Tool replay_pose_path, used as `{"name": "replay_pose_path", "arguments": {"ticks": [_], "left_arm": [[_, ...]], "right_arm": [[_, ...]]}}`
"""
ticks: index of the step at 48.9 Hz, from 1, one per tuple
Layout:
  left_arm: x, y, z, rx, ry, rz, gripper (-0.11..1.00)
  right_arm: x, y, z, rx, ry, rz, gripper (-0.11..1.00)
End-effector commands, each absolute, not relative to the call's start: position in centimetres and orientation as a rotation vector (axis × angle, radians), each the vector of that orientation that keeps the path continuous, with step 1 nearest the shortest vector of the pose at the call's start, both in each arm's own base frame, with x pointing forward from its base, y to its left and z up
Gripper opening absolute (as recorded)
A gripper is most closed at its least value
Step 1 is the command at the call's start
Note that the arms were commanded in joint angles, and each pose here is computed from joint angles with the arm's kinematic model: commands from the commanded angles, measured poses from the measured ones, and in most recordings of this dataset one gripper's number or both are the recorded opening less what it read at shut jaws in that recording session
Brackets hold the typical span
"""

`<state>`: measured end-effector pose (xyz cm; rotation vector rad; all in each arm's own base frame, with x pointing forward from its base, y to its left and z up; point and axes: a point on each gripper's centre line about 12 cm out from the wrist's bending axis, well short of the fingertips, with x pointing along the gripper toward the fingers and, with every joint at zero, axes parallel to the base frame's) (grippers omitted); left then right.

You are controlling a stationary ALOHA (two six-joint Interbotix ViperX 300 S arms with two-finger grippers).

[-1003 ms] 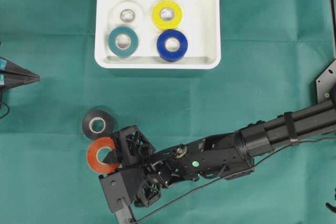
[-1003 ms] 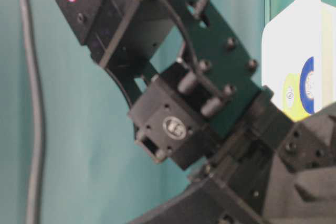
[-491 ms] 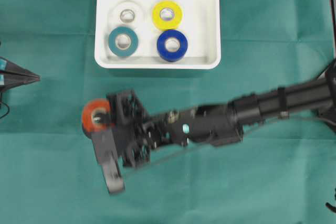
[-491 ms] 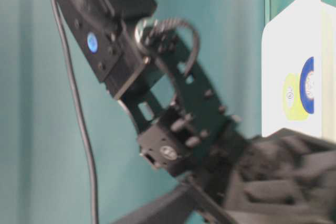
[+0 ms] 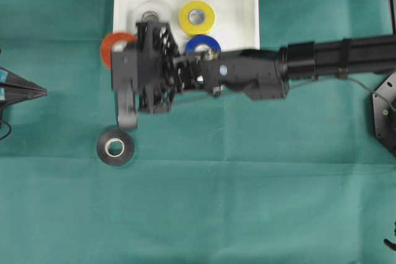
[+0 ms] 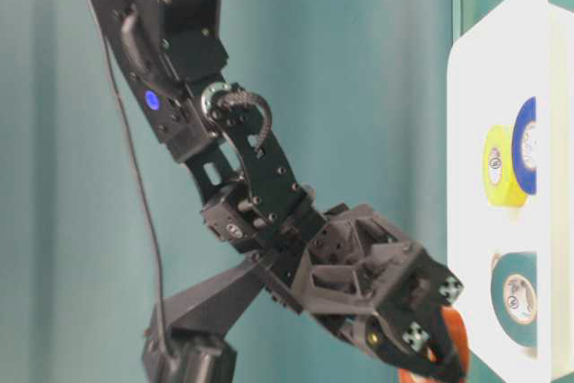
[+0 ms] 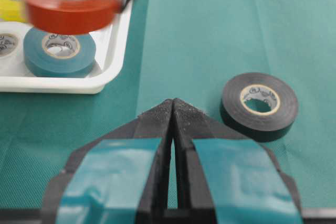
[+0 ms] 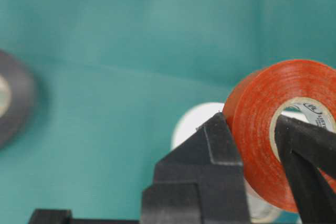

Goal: Put the tape into the white case with the right arm.
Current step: 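Lift the orange-red roll and place it in the tray's right side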

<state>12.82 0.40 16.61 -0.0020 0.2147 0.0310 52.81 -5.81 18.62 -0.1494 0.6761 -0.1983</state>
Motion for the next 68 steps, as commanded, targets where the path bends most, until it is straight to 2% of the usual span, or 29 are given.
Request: {"name": "replay_pose_path", "arguments": {"ticks": [1, 11, 19, 36, 51, 68], "left_arm": [[13.0, 0.4, 17.2, 0.0, 0.203, 0.033, 0.0], [13.0, 0.4, 17.2, -0.002, 0.202, 0.033, 0.0], [13.0, 0.4, 17.1, 0.0, 0.203, 0.033, 0.0], [13.0, 0.4, 17.2, 0.0, 0.201, 0.033, 0.0], [13.0, 0.4, 17.2, 0.0, 0.201, 0.033, 0.0], [13.0, 0.4, 17.2, 0.0, 0.199, 0.033, 0.0]], "right_arm": [[52.7, -7.2, 21.9, -0.134, 0.589, -0.215, 0.02], [52.1, -10.6, 21.8, -0.113, 0.586, -0.27, 0.02], [50.9, -11.8, 21.0, -0.105, 0.619, -0.296, 0.02], [43.5, -12.8, 20.8, -0.068, 0.647, -0.313, 0.02], [36.7, -14.5, 18.7, -0.013, 0.664, -0.344, 0.02], [34.3, -14.6, 17.3, 0.004, 0.688, -0.349, 0.02]]}}
